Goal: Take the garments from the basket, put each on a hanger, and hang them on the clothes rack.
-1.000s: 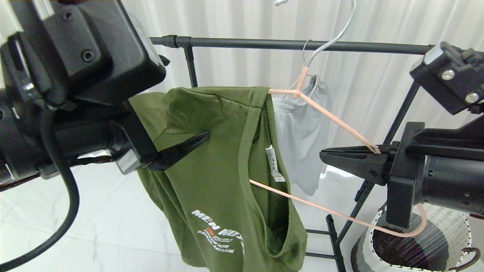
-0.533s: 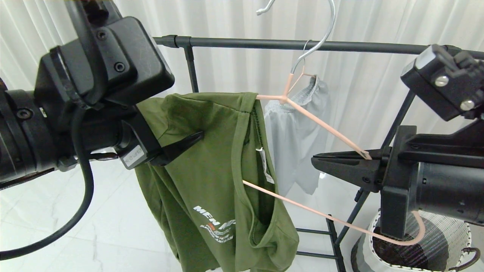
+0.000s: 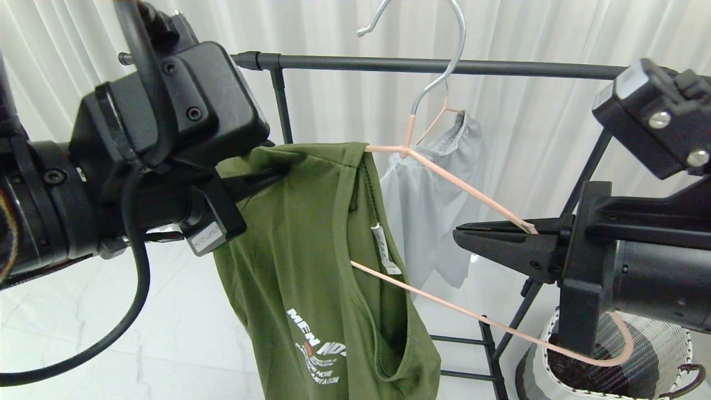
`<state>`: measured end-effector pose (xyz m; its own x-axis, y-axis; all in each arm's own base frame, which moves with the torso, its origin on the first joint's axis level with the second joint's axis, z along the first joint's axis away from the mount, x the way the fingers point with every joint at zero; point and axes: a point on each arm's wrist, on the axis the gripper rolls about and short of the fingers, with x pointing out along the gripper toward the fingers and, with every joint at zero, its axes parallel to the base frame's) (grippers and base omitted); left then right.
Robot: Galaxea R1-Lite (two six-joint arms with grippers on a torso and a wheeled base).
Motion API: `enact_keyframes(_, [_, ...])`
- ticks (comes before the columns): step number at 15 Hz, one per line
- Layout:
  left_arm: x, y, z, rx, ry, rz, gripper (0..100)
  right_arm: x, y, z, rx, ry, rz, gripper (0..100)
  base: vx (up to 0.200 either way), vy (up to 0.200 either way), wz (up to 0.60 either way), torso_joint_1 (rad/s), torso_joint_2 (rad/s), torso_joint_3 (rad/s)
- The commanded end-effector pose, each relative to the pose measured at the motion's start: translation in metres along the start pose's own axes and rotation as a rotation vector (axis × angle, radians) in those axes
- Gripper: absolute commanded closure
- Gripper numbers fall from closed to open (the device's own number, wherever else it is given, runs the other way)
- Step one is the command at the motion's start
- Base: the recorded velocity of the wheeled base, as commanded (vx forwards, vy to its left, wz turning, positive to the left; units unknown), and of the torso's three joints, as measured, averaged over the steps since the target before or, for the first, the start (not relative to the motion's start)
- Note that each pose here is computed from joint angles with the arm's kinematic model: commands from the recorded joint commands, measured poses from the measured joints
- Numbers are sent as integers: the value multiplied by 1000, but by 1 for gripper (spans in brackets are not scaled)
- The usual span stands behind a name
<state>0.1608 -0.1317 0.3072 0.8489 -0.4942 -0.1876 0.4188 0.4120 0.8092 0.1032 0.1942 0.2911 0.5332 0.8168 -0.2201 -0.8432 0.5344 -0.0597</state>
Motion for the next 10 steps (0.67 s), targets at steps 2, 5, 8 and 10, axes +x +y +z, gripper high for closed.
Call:
enact_keyframes(2, [1,-2,-1,1,-5,-11,100,2,0,0,-1,-10,-3,100,0,0,0,0,0,0])
enact_keyframes(5, [0,-2,-1,1,-7,-12,100,1,0,1,-2,-16,-5,100,0,0,0,0,0,0])
enact_keyframes(8, [-1,-2,-1,0,-8,-10,100,1,0,1,-2,-16,-8,100,0,0,0,0,0,0])
enact_keyframes(10, [-1,-1,-1,0,-9,-9,100,1,0,2,-2,-20,-8,100,0,0,0,0,0,0])
